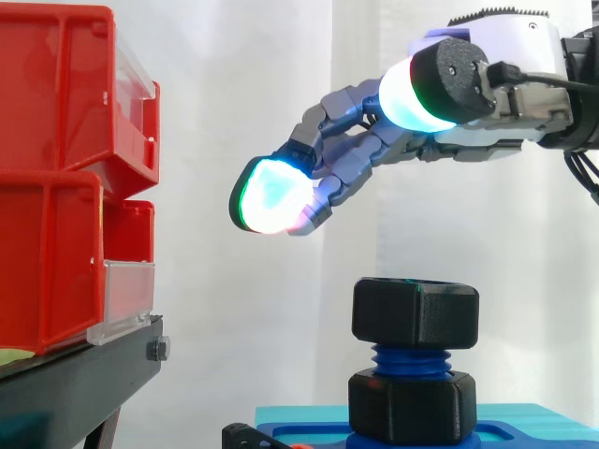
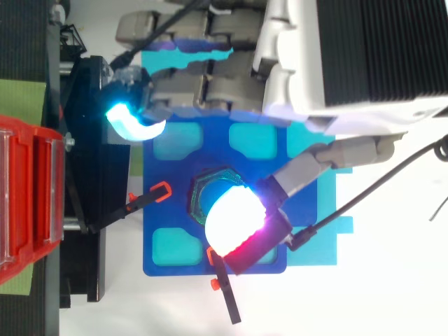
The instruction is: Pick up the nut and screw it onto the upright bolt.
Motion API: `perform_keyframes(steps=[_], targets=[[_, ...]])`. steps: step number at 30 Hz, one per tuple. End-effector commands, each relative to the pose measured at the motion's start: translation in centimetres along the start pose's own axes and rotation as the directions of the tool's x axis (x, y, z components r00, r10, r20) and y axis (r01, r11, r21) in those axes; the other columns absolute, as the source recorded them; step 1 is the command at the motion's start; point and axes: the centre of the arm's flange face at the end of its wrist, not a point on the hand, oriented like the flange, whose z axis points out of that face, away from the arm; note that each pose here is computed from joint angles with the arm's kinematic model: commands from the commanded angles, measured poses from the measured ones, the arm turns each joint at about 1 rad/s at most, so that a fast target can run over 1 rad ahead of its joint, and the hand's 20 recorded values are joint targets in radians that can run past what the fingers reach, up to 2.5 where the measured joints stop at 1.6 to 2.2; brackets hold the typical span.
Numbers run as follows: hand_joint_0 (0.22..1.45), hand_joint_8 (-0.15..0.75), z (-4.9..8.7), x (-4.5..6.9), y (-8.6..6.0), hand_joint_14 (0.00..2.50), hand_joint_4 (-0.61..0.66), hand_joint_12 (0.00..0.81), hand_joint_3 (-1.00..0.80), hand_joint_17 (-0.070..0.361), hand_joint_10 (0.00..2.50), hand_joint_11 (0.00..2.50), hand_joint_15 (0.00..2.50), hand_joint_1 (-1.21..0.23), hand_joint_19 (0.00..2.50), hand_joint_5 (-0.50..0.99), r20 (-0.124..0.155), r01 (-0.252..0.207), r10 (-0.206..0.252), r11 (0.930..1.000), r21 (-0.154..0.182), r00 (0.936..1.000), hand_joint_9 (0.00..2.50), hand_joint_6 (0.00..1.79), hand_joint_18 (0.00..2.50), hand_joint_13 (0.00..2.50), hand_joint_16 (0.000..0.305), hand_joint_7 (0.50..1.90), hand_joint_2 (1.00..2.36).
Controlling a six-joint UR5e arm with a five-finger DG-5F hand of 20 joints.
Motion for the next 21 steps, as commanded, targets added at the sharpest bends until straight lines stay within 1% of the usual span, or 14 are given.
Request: perform_keyframes(steps=[1,3,4,10,14,15,18,21], targets=[[0.47,0.220,-0.1,1.1,0.6,0.00,0.16,0.315,-0.50,0.089,0.00,0.00,0.00,-0.14,0.00,-0.19,-0.022,0.000,0.000,1.0000,0.000,0.9998,0.39,0.50,0.00,0.06,0.039,0.64,1.00],[0.47,0.219,0.0,1.3,0.9,0.00,0.16,0.316,-0.50,0.089,0.00,0.00,0.00,-0.13,0.00,-0.19,-0.025,-0.003,0.003,1.0000,0.001,0.9997,0.38,0.50,0.00,0.05,0.040,0.64,1.00],[0.47,0.219,0.1,1.5,1.5,0.00,0.16,0.316,-0.50,0.090,0.00,0.00,0.00,-0.13,0.00,-0.19,-0.030,-0.003,0.003,1.0000,-0.001,0.9995,0.38,0.50,0.00,0.05,0.040,0.64,1.00],[0.47,0.220,0.2,1.7,2.0,0.00,0.16,0.319,-0.50,0.090,0.00,0.00,0.00,-0.13,0.00,-0.19,-0.036,-0.002,0.002,1.0000,0.007,0.9993,0.37,0.50,0.00,0.04,0.040,0.64,1.00],[0.47,0.224,0.1,2.0,2.3,0.00,0.16,0.318,-0.50,0.091,0.00,0.00,0.00,-0.12,0.00,-0.18,-0.056,-0.003,0.004,1.0000,0.008,0.9984,0.36,0.50,0.00,0.04,0.040,0.66,1.00],[0.47,0.225,-0.1,2.1,2.4,0.00,0.17,0.319,-0.50,0.091,0.00,0.00,0.00,-0.12,0.00,-0.18,-0.074,-0.006,0.007,0.9999,0.011,0.9972,0.37,0.50,0.00,0.04,0.041,0.67,1.00],[0.47,0.229,-0.2,2.2,2.5,0.00,0.17,0.319,-0.50,0.091,0.00,0.00,0.00,-0.12,0.00,-0.18,-0.085,-0.006,0.007,0.9999,0.012,0.9963,0.37,0.50,0.00,0.04,0.040,0.68,1.00],[0.47,0.234,-0.2,2.3,2.5,0.00,0.18,0.317,-0.50,0.090,0.00,0.00,0.00,-0.12,0.00,-0.17,-0.088,-0.006,0.008,0.9999,0.013,0.9961,0.37,0.50,0.00,0.04,0.040,0.70,1.00]])
